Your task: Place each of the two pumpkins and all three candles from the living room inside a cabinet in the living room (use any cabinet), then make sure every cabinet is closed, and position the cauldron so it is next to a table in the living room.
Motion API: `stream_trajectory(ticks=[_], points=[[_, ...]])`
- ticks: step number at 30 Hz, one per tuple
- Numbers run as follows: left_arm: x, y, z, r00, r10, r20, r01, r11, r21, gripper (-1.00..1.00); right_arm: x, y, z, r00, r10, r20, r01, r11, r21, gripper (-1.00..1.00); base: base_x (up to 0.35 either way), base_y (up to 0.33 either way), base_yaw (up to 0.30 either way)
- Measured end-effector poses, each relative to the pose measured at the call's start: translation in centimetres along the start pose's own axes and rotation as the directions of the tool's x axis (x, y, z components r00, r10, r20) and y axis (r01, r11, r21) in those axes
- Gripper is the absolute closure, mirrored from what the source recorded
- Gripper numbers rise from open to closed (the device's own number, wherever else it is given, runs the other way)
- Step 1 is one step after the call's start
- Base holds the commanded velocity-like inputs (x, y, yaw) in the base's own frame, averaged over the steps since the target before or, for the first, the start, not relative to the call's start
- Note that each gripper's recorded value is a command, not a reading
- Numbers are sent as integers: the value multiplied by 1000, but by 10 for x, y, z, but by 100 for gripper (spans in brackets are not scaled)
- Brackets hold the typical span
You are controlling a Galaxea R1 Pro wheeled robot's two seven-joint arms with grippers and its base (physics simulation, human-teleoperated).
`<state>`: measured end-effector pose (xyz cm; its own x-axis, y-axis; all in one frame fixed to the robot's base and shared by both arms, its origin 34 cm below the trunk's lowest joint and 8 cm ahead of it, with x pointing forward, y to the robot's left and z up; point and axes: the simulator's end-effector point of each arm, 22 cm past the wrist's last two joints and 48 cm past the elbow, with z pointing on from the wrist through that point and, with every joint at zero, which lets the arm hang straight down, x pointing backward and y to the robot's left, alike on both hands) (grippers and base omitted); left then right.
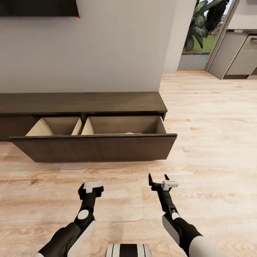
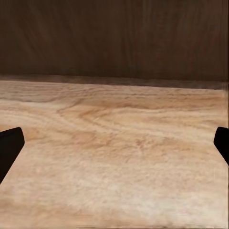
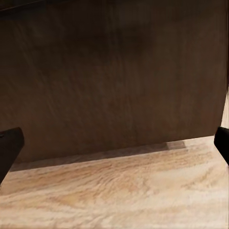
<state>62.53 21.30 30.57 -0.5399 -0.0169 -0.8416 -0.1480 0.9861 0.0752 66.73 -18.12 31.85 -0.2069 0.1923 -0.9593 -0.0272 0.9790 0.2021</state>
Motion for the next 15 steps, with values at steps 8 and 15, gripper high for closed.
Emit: stream_trajectory(ticks=[8, 15], points=[[-9, 5, -4, 1000, 3, 25, -4, 999, 43, -100, -14, 2, 1, 998, 5, 59, -4, 1000, -6, -100, 30, 0, 0], [-8, 7, -4, 1000, 3, 25, -4, 999, 42, -100, -17, -1, 0, 997, 9, 73, -10, 1000, 7, -100, 132, 0, 0]])
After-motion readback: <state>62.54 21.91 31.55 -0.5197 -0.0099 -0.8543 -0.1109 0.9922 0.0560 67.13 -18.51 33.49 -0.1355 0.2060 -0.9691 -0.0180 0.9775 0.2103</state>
